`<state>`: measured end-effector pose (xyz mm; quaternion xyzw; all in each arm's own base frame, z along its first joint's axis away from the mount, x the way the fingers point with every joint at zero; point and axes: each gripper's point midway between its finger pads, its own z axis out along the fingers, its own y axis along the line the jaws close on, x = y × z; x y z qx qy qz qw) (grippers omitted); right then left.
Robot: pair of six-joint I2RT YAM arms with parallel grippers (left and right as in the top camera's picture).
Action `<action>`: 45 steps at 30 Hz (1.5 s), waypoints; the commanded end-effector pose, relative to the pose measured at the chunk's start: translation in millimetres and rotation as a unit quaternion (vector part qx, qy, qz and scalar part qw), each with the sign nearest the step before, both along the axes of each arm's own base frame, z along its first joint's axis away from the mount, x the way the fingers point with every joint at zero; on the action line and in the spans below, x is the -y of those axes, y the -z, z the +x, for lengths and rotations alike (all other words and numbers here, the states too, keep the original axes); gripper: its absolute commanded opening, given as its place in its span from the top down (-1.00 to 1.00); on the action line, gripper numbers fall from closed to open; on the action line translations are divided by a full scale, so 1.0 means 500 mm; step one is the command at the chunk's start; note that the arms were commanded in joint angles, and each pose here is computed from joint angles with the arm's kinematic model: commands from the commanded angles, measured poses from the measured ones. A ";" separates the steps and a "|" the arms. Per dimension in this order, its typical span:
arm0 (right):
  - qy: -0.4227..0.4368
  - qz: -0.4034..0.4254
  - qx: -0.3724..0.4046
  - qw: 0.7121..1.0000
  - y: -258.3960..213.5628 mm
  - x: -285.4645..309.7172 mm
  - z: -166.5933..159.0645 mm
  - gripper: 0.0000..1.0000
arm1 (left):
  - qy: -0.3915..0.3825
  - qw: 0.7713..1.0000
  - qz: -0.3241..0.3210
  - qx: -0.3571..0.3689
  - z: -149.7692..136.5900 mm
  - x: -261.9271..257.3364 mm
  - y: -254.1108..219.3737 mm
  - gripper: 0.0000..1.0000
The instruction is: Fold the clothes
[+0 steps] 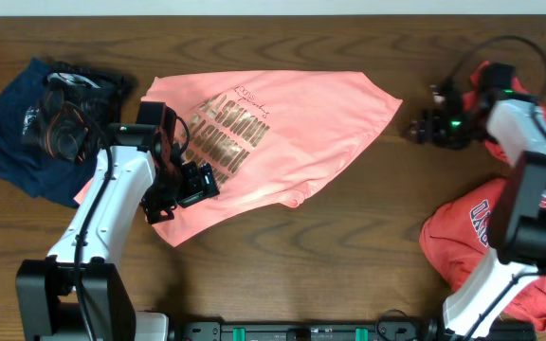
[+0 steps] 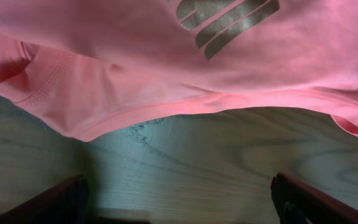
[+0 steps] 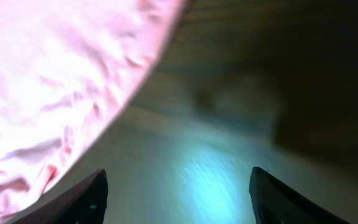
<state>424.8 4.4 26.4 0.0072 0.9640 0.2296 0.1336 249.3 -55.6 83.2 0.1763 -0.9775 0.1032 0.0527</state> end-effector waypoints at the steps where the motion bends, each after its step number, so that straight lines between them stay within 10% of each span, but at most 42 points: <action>1: 0.001 -0.005 -0.007 1.000 0.042 -0.040 0.020 -0.48 | 0.000 1.000 0.007 -0.002 0.001 -0.003 0.009 -0.89; 6: 0.016 0.003 0.039 0.999 0.058 -0.091 0.086 -0.72 | 0.000 1.000 0.006 0.007 0.009 -0.003 0.009 -0.89; 13: 0.038 -0.032 0.054 0.997 0.094 -0.097 0.118 -0.53 | 0.000 1.000 0.006 0.007 0.010 -0.003 0.009 -0.89; 16: 0.044 -0.041 0.053 0.997 0.108 -0.090 0.121 -0.14 | 0.000 1.000 0.006 0.008 0.010 -0.003 0.009 -0.89; 20: 0.053 -0.057 0.058 0.995 0.109 -0.072 0.127 0.98 | 0.000 1.000 0.006 0.009 0.011 -0.003 0.009 -0.89; 36: 0.260 -0.091 -0.046 0.960 -0.022 0.317 -0.048 0.98 | 0.000 1.000 -0.008 0.006 0.009 0.007 0.008 -0.89; 45: 0.217 -0.060 -0.110 0.968 -0.017 0.301 -0.136 0.98 | 0.021 0.998 -0.049 -0.032 -0.043 0.056 0.035 -0.89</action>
